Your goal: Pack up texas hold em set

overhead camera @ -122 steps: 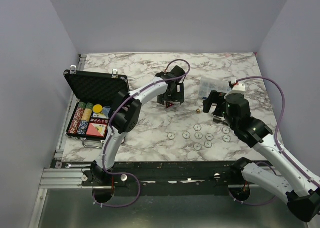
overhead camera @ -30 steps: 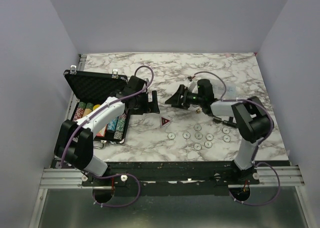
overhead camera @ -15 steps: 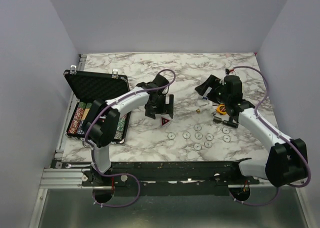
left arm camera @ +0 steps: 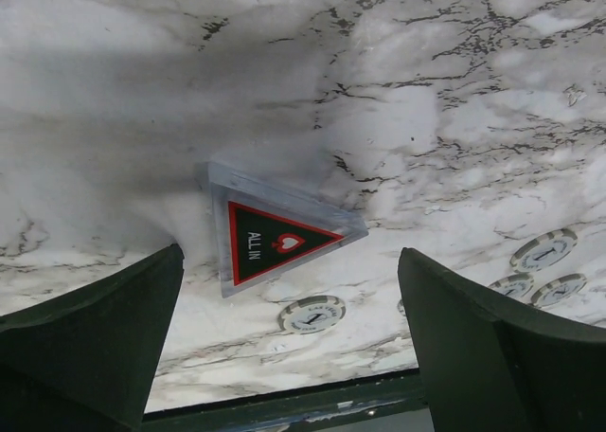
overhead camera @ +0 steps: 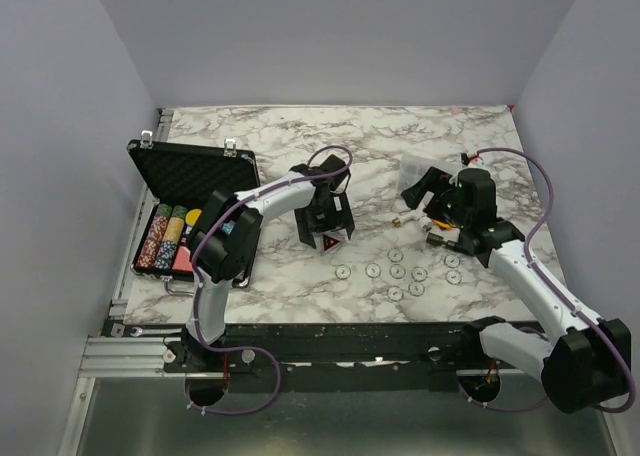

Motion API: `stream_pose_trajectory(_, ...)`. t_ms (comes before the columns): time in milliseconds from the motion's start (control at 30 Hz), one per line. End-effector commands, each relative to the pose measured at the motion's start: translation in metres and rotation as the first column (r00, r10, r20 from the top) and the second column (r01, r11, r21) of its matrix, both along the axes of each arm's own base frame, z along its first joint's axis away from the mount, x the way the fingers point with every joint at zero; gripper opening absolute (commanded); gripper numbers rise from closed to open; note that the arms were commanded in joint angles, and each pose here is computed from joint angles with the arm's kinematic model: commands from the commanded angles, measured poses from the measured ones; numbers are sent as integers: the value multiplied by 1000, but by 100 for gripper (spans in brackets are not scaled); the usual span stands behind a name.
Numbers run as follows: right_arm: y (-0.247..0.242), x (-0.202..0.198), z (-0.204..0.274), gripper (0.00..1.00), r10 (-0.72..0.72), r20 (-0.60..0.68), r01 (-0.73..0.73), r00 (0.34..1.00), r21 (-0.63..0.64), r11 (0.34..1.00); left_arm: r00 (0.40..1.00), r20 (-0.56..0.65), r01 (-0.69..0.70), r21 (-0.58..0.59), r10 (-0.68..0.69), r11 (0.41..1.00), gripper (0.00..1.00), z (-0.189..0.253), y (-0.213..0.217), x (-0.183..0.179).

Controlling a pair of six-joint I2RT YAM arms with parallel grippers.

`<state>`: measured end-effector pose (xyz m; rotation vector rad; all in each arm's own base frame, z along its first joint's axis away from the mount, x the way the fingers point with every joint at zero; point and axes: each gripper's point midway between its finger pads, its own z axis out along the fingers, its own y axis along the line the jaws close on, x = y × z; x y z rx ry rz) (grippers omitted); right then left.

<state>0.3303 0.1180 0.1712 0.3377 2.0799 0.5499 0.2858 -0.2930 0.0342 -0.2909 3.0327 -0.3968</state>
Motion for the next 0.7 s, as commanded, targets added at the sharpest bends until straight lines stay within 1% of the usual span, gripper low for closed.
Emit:
stream_pose_trajectory(0,-4,-13,-8,86,12,-26,-13,1000,-29,999,998,14,-65,82,64,995,92,-3,-3,2)
stream_pose_trajectory(100,-3,-15,-6,86,20,-24,-20,1000,-23,1000,998,21,-69,125,67,990,91,-8,-1,8)
stream_pose_trajectory(200,-3,-16,-6,86,23,-24,-23,999,-20,1000,998,8,-63,141,62,988,89,-8,-4,8)
stream_pose_trajectory(367,-4,-17,-8,86,19,-24,-19,1000,-22,1000,998,29,-59,228,53,972,85,-11,1,6)
stream_pose_trajectory(467,-4,-17,-8,86,17,-24,-17,1000,-21,1000,998,20,-54,247,51,968,83,-16,2,5)
stream_pose_trajectory(667,-3,-18,-10,86,18,-32,-19,999,-13,1000,998,38,-54,282,45,958,80,-18,6,7)
